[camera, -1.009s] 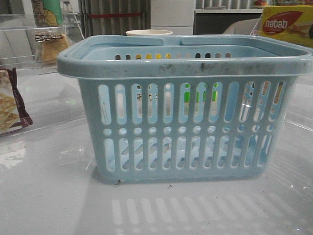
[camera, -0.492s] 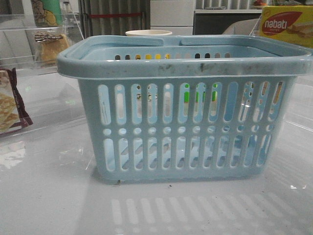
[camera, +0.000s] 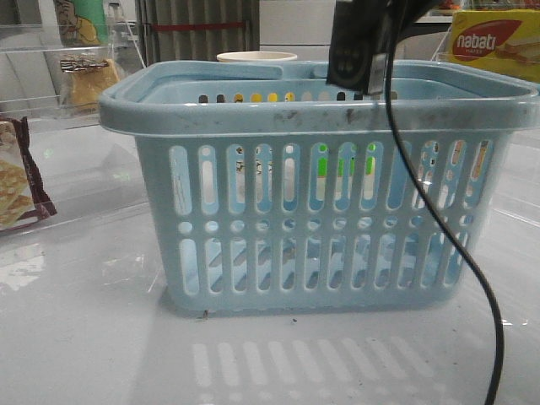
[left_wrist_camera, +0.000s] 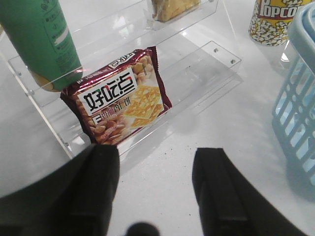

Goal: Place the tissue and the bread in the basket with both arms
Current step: 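Carry the tissue pack over the basket and release it with the right gripper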

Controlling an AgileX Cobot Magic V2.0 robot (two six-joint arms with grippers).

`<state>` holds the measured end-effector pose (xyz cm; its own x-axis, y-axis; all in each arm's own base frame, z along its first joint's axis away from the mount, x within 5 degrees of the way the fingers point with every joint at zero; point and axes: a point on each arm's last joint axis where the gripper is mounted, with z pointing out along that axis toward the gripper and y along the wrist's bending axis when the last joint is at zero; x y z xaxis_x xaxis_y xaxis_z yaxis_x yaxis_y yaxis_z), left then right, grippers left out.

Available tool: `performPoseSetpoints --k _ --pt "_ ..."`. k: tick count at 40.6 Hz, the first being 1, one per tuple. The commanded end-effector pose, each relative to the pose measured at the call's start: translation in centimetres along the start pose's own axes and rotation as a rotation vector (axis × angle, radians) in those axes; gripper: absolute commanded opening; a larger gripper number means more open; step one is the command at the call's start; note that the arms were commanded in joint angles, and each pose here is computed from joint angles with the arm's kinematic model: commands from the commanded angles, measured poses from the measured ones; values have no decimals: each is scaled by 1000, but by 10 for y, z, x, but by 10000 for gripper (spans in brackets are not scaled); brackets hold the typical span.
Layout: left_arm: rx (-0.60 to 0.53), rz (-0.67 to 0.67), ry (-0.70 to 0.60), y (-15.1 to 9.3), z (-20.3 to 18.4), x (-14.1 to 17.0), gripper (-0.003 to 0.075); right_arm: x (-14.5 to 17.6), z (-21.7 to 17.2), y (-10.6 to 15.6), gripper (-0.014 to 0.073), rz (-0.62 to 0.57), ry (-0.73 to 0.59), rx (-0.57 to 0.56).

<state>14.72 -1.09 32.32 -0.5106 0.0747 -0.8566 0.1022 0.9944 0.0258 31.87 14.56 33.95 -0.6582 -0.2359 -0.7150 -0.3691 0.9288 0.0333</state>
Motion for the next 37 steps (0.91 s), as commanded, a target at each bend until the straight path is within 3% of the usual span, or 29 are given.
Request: performPoseSetpoints --k 1,6,17,32,37 --pt "-4 -7 -109 1 -5 -15 400 -13 -8 1 414 -15 -93 -5" --pt "-4 -7 -109 1 -5 -15 400 -14 -9 1 536 -27 -102 3" --pt "-3 -9 -107 0 -5 -15 400 -7 -64 -2 529 -55 -201 14" --pt "-3 -9 -106 0 -5 -15 402 77 -132 -8 529 -111 -287 17" --pt "-3 -10 -97 1 3 -16 463 101 -146 -10 529 -111 -310 17"
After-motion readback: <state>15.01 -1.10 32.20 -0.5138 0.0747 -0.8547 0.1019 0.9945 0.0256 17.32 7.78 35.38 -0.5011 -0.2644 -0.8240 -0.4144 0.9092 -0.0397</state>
